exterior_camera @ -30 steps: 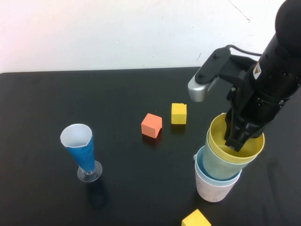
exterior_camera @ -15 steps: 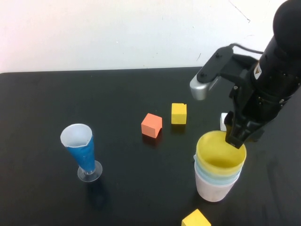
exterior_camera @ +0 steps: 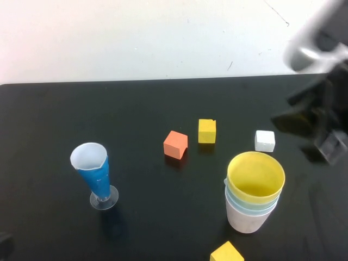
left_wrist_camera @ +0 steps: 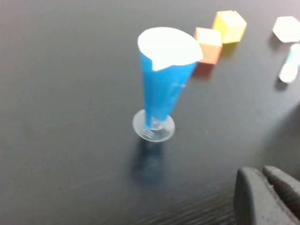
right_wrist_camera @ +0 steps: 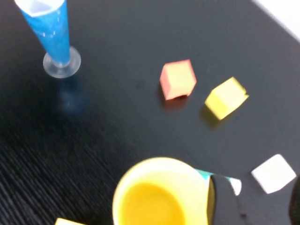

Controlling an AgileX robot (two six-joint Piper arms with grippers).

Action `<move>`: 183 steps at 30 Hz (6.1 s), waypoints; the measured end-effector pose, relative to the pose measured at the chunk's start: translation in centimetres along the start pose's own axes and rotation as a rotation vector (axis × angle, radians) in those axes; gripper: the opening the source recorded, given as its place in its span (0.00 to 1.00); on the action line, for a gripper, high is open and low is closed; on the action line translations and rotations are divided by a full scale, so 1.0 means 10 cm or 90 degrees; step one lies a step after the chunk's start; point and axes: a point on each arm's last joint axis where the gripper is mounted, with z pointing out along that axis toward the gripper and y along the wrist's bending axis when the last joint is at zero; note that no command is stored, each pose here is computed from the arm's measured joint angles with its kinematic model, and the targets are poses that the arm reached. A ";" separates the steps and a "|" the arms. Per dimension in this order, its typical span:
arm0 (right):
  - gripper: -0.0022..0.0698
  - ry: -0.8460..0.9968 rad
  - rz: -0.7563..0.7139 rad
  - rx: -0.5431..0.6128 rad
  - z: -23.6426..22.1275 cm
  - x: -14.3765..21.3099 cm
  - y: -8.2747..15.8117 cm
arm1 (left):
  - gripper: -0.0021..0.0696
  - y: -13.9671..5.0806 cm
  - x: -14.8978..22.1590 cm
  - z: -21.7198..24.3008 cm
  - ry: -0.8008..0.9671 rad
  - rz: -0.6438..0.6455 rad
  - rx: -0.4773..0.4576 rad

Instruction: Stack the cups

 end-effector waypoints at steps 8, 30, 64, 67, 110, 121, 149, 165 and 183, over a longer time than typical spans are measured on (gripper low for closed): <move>0.33 -0.102 -0.045 0.047 -0.29 0.86 0.25 | 0.03 0.14 0.09 -0.19 -0.024 -0.014 -0.029; 0.07 -0.210 -0.057 0.094 -0.44 1.34 0.38 | 0.03 0.24 0.07 -0.26 -0.066 0.030 -0.078; 0.03 -0.166 -0.056 0.148 -0.32 1.96 0.44 | 0.03 0.23 0.07 -0.26 -0.065 0.030 -0.076; 0.03 -0.210 0.022 0.191 -0.32 2.19 0.45 | 0.03 0.23 0.07 -0.26 -0.065 0.030 -0.076; 0.03 -0.188 0.258 0.443 -0.15 3.03 0.46 | 0.03 0.23 0.07 -0.26 -0.065 0.024 -0.076; 0.03 -0.188 0.257 0.443 -0.15 3.03 0.46 | 0.03 0.23 0.07 -0.26 -0.065 0.024 -0.076; 0.03 -0.186 0.257 0.444 -0.15 3.03 0.46 | 0.03 0.38 1.02 0.43 -0.209 -0.051 -0.238; 0.03 -0.184 0.257 0.444 -0.15 3.03 0.46 | 0.03 0.40 1.08 0.44 -0.158 -0.040 -0.264; 0.03 -0.183 0.257 0.444 -0.15 3.03 0.46 | 0.03 0.39 1.08 0.44 -0.157 -0.037 -0.265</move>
